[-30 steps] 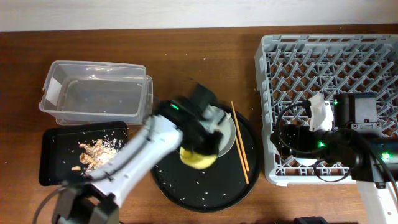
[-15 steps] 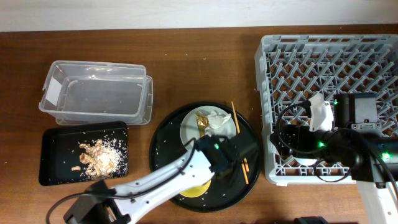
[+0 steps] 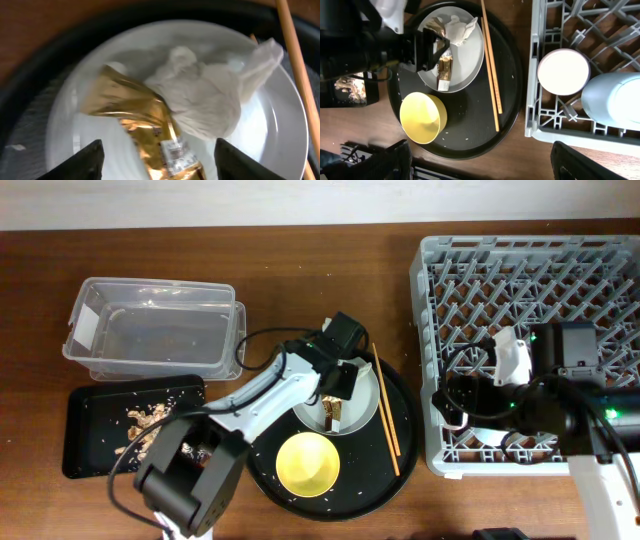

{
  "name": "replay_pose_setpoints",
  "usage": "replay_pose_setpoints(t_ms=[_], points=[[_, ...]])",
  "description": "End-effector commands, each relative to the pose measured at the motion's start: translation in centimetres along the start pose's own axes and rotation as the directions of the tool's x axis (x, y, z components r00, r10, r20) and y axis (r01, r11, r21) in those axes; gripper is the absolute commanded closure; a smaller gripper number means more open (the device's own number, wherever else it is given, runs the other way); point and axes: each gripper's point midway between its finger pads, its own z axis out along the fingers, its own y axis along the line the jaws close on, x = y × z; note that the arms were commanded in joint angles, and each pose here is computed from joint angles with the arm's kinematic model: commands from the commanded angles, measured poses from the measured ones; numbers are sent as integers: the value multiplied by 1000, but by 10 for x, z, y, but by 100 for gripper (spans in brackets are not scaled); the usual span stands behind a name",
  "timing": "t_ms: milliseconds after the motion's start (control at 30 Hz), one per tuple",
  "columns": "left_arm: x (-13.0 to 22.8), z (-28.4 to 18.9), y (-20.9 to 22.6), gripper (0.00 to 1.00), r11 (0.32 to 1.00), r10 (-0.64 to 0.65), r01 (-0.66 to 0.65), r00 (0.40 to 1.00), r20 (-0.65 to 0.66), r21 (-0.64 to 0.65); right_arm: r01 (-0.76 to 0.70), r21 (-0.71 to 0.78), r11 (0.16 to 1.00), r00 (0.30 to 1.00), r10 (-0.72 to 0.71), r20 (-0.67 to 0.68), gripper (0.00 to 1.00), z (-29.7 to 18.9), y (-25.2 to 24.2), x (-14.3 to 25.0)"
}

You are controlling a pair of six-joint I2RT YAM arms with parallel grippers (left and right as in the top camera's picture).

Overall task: Sort waste into correct bins and load items into the dishwasher rack
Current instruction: 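Grasp the gold wrapper with the left gripper and drop it in the clear bin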

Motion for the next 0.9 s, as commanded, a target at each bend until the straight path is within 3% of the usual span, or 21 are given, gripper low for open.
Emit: replay_pose_setpoints(t_ms=[0, 33, 67, 133, 200, 333, 433, 500, 633, 667, 700, 733, 800, 867], points=[[30, 37, -12, 37, 999, 42, -40, 991, -124, 24, 6, -5, 1000, 1000, -6, -2, 12, 1, 2, -3], [39, 45, -10, 50, 999, 43, -41, 987, -158, 19, 6, -5, 1000, 1000, -6, -3, 12, 1, 2, -2], [43, 47, -9, 56, 999, 43, -41, 984, -174, 14, 5, -4, 1000, 1000, -5, -5, 12, 1, 2, -2], [40, 42, -9, 84, 999, 43, -41, 984, -173, 13, 5, -4, 1000, 1000, -5, -7, 12, 1, 2, -2], [33, 27, -9, 99, 1000, 30, -30, 985, -171, 4, 4, -4, 1000, 1000, -4, -7, 12, 1, 2, -1], [3, -48, 19, 100, 998, -19, 10, 992, -125, -68, 4, -4, 1000, 1000, -4, -8, 12, 1, 2, -1], [-38, -112, 91, 100, 977, -140, 144, 989, 38, -160, 2, -3, 1000, 1000, -2, -14, 12, 1, 2, 0], [-50, -130, 148, 100, 943, -260, 276, 960, 107, -187, -2, -1, 1000, 1000, 2, -23, 11, 1, 1, 3], [-52, -136, 269, 99, 816, -498, 540, 838, 224, -206, -3, -1, 1000, 1000, 3, -26, 12, 1, 1, 3], [-59, -133, 281, 78, 808, -530, 571, 811, 246, -143, -2, -1, 1000, 1000, 2, -22, 11, 1, 1, 2], [-65, -129, 284, 39, 809, -545, 581, 798, 255, -89, -2, -2, 1000, 1000, 2, -22, 11, 1, 1, 2], [-71, -126, 286, 27, 810, -552, 584, 791, 263, -55, -2, -1, 1000, 1000, 2, -23, 11, 1, 1, 3], [-85, -127, 280, 21, 850, -502, 527, 816, 287, -13, -6, 1, 1000, 999, 6, -33, 12, 1, 1, 5], [-90, -126, 246, 21, 880, -475, 465, 848, 235, 100, -7, 1, 1000, 999, 7, -36, 12, 1, 1, 6]])
